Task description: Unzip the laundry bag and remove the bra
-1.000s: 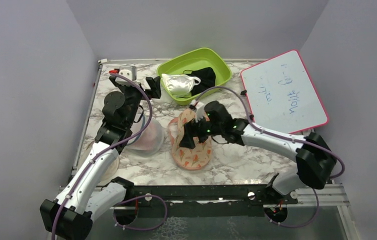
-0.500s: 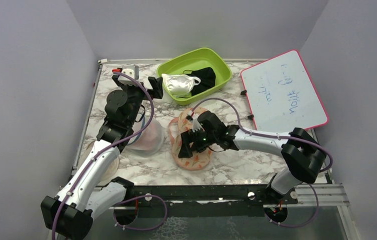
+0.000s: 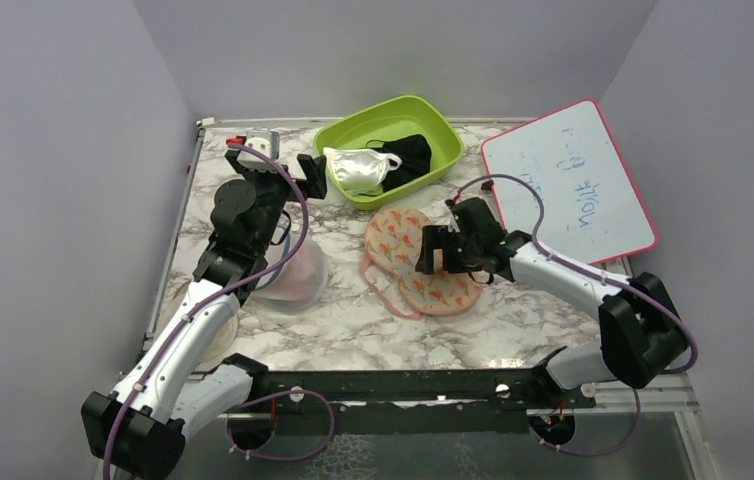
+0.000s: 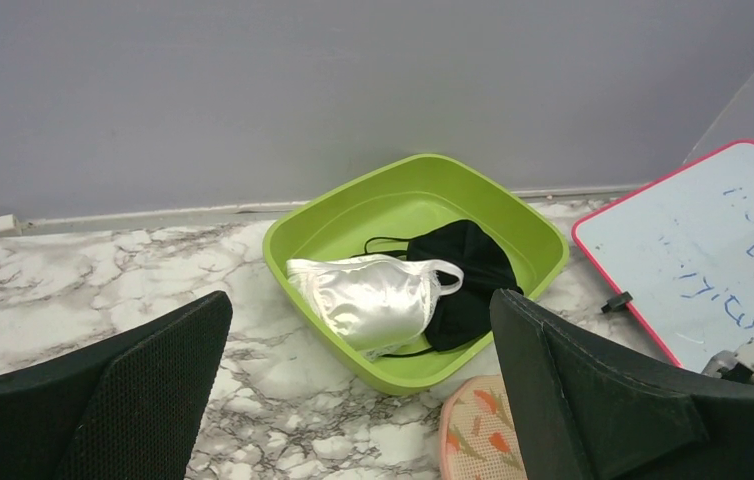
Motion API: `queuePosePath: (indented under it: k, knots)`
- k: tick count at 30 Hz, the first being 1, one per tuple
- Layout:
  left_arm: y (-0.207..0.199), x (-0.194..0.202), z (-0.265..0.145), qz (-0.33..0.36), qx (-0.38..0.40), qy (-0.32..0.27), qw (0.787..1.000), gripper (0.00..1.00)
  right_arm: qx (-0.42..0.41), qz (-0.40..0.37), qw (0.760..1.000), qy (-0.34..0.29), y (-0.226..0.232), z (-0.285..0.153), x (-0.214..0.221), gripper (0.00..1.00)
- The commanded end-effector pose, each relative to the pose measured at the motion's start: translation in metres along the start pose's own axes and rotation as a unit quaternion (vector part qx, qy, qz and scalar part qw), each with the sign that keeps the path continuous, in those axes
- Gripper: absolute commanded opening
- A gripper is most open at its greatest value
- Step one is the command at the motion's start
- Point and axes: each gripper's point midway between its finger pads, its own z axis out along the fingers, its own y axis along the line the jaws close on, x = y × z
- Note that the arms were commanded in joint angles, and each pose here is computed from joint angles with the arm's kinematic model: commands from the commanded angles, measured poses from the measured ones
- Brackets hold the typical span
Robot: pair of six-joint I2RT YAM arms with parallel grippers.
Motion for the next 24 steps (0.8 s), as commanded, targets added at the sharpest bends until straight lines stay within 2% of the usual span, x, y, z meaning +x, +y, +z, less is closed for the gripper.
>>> queuePosePath:
  k: [1, 5, 10, 16, 21, 24]
  knots:
    - [-0.011, -0.019, 0.0, -0.005, 0.022, -0.019, 1.0, 0.99, 0.064, -0.059, 0.995, -0.045, -0.011, -0.029, -0.031, 0.95]
    - [-0.013, -0.018, 0.0, -0.006, 0.026, -0.017, 1.0, 0.99, 0.023, -0.088, 0.994, -0.056, 0.007, -0.037, -0.042, 0.95]
    - [-0.015, -0.013, 0.003, -0.007, 0.031, -0.009, 0.999, 0.99, -0.096, -0.097, 0.989, -0.048, 0.052, -0.04, -0.038, 0.94]
    - [-0.019, -0.008, 0.005, -0.01, 0.04, -0.002, 0.999, 0.99, -0.098, -0.108, 0.988, -0.044, 0.054, -0.034, -0.042, 0.94]
    - [-0.02, -0.006, 0.007, -0.013, 0.044, 0.001, 0.999, 0.99, -0.183, -0.112, 0.976, -0.029, 0.09, -0.029, -0.039, 0.91]
    - [-0.02, -0.004, 0.007, -0.013, 0.044, 0.004, 0.999, 0.99, -0.196, -0.117, 0.973, -0.031, 0.105, -0.02, -0.04, 0.91]
